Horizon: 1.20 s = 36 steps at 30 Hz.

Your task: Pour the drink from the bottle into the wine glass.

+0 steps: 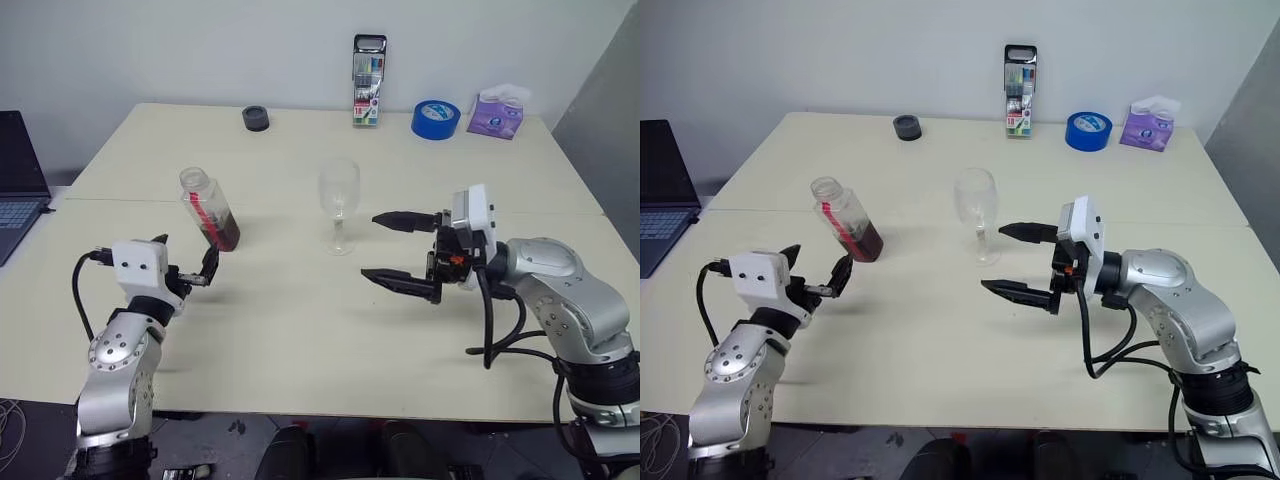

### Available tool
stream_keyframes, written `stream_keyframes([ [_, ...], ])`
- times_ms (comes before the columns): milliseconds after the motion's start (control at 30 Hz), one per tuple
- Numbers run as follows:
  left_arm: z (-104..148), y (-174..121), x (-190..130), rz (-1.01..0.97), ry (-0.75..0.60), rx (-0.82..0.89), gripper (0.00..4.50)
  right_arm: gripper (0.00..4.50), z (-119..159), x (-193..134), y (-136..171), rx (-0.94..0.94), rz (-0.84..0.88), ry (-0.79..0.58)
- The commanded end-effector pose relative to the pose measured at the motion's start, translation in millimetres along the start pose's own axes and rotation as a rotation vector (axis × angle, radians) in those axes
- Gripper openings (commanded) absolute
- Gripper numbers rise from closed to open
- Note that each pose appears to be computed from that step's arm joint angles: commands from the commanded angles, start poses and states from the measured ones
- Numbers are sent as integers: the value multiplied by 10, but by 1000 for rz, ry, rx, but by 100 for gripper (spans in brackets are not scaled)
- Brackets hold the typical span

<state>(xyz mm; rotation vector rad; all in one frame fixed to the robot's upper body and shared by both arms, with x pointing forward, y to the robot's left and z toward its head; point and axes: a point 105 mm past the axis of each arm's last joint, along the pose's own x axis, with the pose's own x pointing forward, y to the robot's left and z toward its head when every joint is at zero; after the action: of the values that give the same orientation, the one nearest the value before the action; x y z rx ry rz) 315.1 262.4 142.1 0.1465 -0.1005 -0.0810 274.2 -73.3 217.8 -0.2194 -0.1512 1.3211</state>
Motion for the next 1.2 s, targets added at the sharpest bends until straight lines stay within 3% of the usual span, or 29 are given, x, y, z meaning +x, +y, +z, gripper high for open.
stream_keyframes([
  [33, 133, 55, 101, -31, -53, 15, 450, 447, 151, -6, 65, -60, 31, -32],
  [467, 51, 150, 484, -86, -53, 20, 450, 447, 154, 7, 70, -42, -5, -19],
  [933, -52, 65, 840, -113, -66, 13, 450, 447, 182, 6, 23, -31, -41, -11],
  [1033, -23, 80, 879, -105, -86, 5, 390, 450, 187, 7, 21, -30, -46, -8],
  [1200, -41, 89, 887, -111, -85, 6, 241, 450, 218, 26, 23, -32, -54, -12],
])
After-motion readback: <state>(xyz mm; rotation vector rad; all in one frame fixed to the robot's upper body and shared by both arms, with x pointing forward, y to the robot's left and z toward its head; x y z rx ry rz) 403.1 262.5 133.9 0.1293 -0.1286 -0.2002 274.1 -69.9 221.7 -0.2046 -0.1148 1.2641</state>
